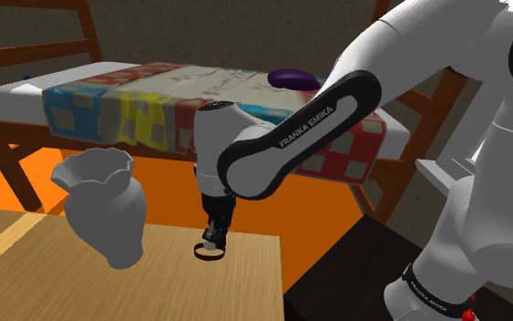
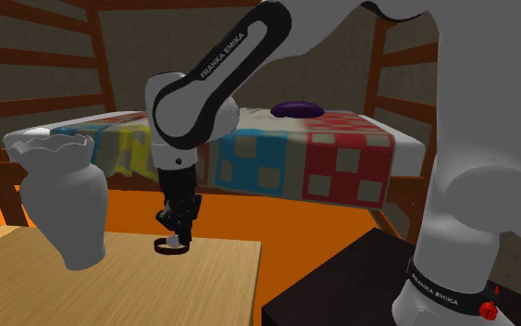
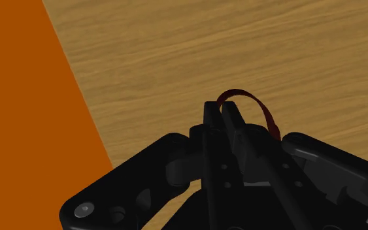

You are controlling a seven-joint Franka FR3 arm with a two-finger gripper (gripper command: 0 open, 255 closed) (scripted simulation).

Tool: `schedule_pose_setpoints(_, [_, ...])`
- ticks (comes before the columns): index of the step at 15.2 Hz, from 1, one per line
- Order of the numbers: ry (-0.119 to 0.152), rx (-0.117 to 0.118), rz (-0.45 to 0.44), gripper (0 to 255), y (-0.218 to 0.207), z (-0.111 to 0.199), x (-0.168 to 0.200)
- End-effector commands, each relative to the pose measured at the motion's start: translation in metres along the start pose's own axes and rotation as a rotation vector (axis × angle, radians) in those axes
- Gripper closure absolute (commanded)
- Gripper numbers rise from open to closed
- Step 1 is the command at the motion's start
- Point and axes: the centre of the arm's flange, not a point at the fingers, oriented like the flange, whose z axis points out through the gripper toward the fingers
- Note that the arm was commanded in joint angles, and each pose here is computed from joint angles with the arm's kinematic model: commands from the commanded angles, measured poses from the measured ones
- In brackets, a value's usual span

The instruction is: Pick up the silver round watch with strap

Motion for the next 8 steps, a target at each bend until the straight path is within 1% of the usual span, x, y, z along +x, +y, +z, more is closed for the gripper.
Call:
schedule_pose_setpoints(1, [0.000,0.000,0.000,255,-0.001,-0.010,-0.002])
schedule_pose_setpoints(6, [0.000,0.000,0.000,255,-0.004,-0.037,-0.004])
schedule_pose_setpoints(8, [0.000,0.000,0.000,255,-0.004,-0.037,-0.004])
